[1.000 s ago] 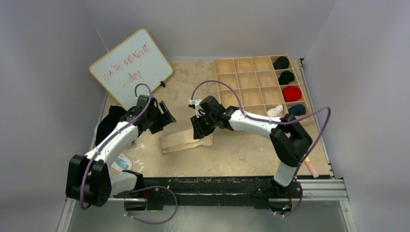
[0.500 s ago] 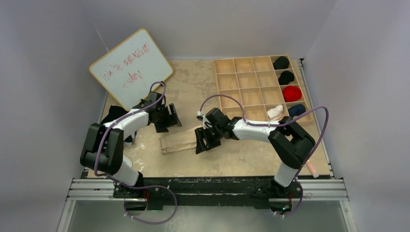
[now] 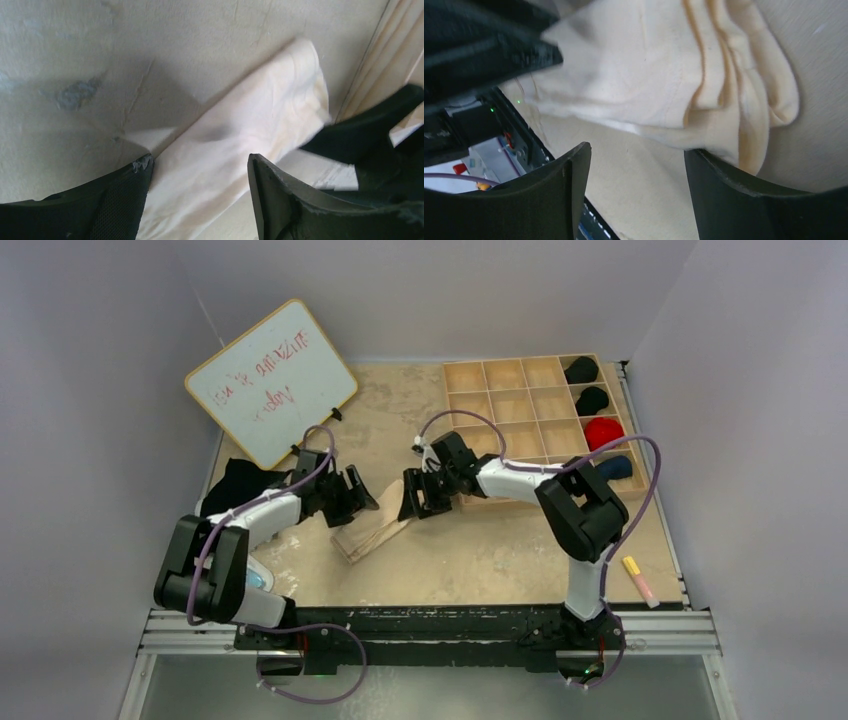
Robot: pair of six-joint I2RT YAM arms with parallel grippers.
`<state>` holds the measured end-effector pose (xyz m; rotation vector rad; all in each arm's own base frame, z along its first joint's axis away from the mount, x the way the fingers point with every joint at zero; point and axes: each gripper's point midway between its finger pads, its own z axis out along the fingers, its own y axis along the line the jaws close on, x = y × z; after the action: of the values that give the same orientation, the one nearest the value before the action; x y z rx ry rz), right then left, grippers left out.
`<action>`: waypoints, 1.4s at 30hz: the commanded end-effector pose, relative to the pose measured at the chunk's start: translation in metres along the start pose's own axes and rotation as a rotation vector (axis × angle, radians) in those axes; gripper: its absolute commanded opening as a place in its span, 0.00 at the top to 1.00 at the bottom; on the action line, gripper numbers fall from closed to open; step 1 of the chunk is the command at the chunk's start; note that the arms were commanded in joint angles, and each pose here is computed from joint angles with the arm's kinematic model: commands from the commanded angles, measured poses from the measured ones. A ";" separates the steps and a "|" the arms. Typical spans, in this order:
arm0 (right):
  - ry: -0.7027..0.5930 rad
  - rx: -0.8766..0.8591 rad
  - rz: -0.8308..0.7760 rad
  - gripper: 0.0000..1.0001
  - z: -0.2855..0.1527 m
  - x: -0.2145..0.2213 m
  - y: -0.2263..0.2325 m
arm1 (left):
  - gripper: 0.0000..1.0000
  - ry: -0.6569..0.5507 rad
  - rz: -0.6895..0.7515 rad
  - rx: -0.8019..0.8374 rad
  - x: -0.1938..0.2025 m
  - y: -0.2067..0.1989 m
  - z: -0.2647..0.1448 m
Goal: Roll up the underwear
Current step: Fold the underwear at the center of the board.
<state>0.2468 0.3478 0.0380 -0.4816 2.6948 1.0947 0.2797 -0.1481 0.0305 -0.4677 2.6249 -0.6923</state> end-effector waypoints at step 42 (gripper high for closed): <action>-0.099 0.082 -0.091 0.36 -0.013 -0.098 -0.010 | 0.36 0.066 -0.118 0.005 0.093 0.010 -0.027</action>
<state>0.3496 0.3656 0.0359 -0.4391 2.6357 0.9916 0.1936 -0.1816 0.0307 -0.5655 2.6538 -0.8735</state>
